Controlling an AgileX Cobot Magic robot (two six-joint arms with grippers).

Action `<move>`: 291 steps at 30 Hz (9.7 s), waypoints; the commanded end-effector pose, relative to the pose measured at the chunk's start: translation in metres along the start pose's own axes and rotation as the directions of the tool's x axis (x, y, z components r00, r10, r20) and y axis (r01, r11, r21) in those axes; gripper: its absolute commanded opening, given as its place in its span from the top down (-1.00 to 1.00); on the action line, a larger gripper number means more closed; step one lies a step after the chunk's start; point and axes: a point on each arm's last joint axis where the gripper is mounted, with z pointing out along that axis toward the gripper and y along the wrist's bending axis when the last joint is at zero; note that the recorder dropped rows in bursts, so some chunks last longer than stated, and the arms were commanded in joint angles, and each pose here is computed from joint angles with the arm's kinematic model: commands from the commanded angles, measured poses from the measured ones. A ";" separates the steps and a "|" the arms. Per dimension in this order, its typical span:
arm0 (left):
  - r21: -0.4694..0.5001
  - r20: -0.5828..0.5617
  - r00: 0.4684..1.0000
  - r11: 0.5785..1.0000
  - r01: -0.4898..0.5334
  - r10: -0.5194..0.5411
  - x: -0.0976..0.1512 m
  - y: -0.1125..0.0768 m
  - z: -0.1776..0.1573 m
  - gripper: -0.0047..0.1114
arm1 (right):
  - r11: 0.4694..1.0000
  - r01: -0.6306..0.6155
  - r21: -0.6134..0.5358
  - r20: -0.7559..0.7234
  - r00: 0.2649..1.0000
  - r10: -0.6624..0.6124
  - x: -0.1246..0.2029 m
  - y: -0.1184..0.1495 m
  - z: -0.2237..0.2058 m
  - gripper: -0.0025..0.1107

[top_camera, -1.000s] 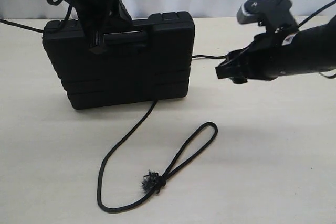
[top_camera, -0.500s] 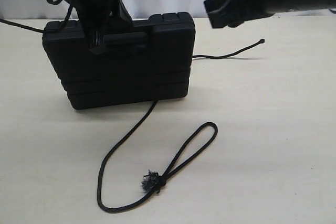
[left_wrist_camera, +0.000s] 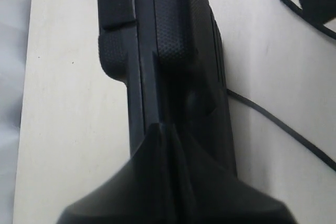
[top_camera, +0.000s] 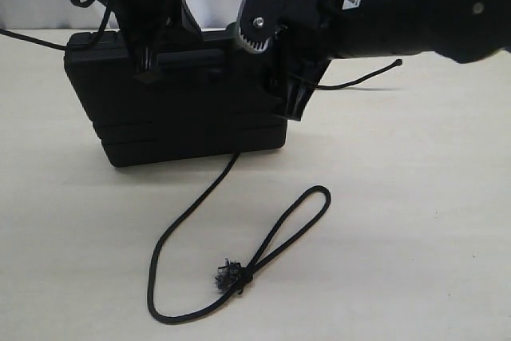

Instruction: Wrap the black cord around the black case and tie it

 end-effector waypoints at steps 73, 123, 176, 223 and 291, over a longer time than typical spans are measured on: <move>0.171 -0.168 0.978 0.980 -0.098 0.127 0.023 -0.013 0.023 0.92 | 0.906 -0.285 -0.313 -0.134 0.958 0.255 0.035 -0.101 0.044 0.00; 0.091 -0.186 0.969 0.985 -0.145 0.160 0.024 -0.005 0.024 -0.20 | 0.903 -0.063 -0.425 -0.138 0.990 0.004 0.042 -0.063 0.084 0.88; -0.191 -0.105 0.868 0.866 0.461 -0.485 0.014 0.004 0.009 0.92 | 0.729 -0.685 -0.005 -0.565 0.603 0.563 0.028 -0.084 -0.024 -0.39; -0.359 -0.016 0.951 0.889 0.284 -0.310 -0.003 0.014 -0.076 0.92 | 0.686 -0.717 0.123 -0.681 0.442 0.583 0.100 0.043 0.037 -0.12; -0.332 0.246 0.969 0.936 0.121 -0.038 -0.036 -0.026 0.023 0.92 | 0.196 -0.724 0.661 -0.484 -0.213 0.849 0.284 -0.027 0.023 0.73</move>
